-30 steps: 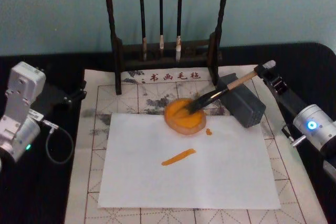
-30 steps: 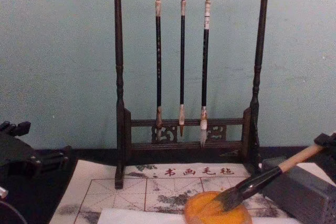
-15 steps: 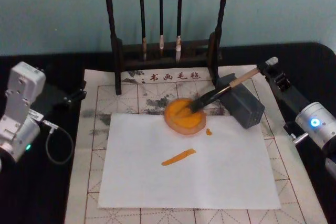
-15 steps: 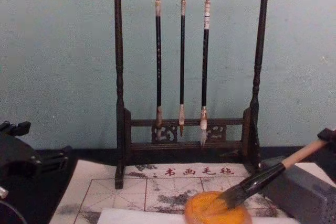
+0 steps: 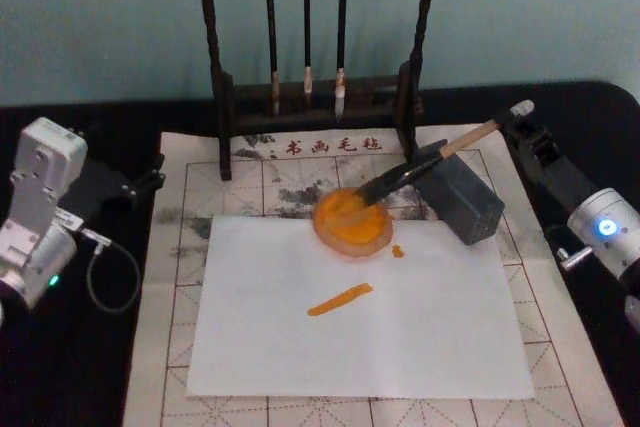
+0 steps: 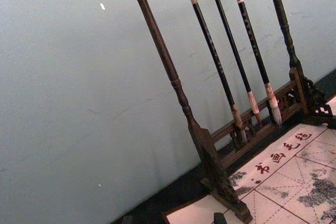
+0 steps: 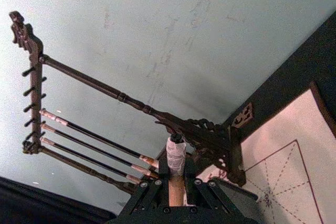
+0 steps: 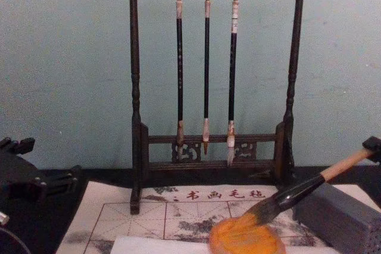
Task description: Pick up the brush from the inkstone, write on the paper, then place the brush back to its original position.
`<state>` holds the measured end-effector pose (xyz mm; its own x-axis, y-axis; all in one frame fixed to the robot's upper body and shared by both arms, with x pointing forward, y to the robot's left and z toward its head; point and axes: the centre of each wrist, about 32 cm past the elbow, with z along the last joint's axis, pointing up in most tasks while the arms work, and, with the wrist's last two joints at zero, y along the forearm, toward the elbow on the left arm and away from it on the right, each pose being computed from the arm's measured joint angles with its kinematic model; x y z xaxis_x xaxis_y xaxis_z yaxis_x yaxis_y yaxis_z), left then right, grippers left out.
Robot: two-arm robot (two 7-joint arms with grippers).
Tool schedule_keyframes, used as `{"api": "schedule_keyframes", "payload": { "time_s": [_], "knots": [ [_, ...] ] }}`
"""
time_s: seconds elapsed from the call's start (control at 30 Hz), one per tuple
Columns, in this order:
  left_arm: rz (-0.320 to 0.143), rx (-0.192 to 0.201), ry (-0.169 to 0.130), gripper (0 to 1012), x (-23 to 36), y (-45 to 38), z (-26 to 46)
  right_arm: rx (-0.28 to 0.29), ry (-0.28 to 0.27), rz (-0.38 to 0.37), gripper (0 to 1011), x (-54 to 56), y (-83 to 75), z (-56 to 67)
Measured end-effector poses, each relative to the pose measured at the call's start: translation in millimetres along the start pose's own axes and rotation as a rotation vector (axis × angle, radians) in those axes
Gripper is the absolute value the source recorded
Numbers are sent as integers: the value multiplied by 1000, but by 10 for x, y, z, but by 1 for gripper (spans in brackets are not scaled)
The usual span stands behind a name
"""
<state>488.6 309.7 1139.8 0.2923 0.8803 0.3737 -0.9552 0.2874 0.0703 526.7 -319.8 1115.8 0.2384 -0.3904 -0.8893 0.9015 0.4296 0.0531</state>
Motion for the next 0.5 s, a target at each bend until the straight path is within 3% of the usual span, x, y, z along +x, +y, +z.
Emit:
{"api": "schedule_keyframes", "payload": {
  "time_s": [0.5],
  "knots": [
    [0, 0, 0, 1001, 0, 0, 0, 6, 21, 27, 198, -99, -9, 45]
  ]
}}
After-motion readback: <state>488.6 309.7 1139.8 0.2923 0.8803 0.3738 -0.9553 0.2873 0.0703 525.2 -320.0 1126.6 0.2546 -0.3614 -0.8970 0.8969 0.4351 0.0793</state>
